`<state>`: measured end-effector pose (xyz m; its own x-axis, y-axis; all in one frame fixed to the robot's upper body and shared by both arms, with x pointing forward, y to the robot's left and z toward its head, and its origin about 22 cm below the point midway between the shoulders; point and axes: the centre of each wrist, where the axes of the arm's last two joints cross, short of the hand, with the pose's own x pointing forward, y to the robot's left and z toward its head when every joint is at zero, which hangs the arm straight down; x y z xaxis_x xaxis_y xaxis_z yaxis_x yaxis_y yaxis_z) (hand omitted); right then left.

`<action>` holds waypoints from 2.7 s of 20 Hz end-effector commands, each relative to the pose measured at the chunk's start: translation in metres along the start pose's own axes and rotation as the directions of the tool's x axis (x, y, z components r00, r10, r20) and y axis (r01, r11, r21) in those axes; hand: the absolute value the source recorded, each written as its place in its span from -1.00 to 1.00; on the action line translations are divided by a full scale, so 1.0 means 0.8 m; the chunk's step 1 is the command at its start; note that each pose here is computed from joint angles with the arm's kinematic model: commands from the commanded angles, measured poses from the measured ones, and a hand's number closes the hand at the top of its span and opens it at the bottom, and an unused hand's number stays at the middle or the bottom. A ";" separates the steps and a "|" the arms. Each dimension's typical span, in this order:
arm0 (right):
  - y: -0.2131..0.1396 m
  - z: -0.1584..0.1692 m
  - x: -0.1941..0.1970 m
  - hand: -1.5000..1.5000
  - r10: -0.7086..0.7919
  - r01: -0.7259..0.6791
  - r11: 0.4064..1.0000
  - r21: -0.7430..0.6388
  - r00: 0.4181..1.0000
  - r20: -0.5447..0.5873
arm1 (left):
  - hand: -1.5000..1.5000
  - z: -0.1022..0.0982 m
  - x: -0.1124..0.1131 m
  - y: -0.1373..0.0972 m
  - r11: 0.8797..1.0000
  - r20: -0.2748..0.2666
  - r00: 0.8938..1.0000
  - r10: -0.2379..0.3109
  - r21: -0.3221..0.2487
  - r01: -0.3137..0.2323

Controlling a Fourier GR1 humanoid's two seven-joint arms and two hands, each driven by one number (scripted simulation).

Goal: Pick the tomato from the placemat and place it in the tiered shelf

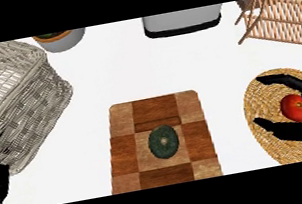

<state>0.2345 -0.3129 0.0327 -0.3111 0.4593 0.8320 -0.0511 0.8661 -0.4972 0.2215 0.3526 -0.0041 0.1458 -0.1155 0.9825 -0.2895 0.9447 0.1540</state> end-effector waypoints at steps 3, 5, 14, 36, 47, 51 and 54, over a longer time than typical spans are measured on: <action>-0.026 0.045 0.027 -1.00 0.218 -0.218 0.976 -0.005 0.975 -0.050 | 0.00 0.008 -0.005 -0.006 0.990 -0.077 0.994 -0.080 -0.120 0.071; -0.042 0.039 0.036 -1.00 0.385 -0.387 0.922 -0.020 0.921 -0.064 | 0.00 0.008 -0.003 0.012 0.990 -0.084 0.993 -0.078 -0.121 0.068; -0.078 0.037 0.084 -1.00 0.753 -0.672 0.645 0.363 0.639 -0.157 | 0.00 -0.004 0.017 0.010 0.988 -0.069 0.994 -0.080 -0.136 0.070; -0.047 -0.011 0.054 -1.00 0.927 -0.718 0.355 0.598 0.352 -0.128 | 0.00 -0.005 0.011 0.002 0.985 -0.065 0.993 -0.094 -0.153 0.083; -0.048 -0.018 -0.007 -1.00 0.918 -0.734 0.372 0.568 0.382 -0.107 | 0.00 -0.010 0.005 -0.013 0.982 -0.041 0.995 -0.092 -0.170 0.084; -0.040 -0.024 -0.020 -1.00 0.922 -0.727 0.353 0.589 0.377 -0.088 | 0.00 -0.021 0.021 0.002 0.983 -0.051 0.994 -0.098 -0.161 0.088; -0.054 -0.001 -0.045 -1.00 0.920 -0.701 0.364 0.613 0.375 -0.118 | 0.00 -0.010 0.005 -0.010 0.984 -0.074 0.993 -0.091 -0.163 0.078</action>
<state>0.2544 -0.3520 0.0427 -0.0591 0.9915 -0.1158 -0.3504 -0.1292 -0.9276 0.2240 0.3713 0.0048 0.2142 -0.1175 0.9697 -0.3023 0.9360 0.1802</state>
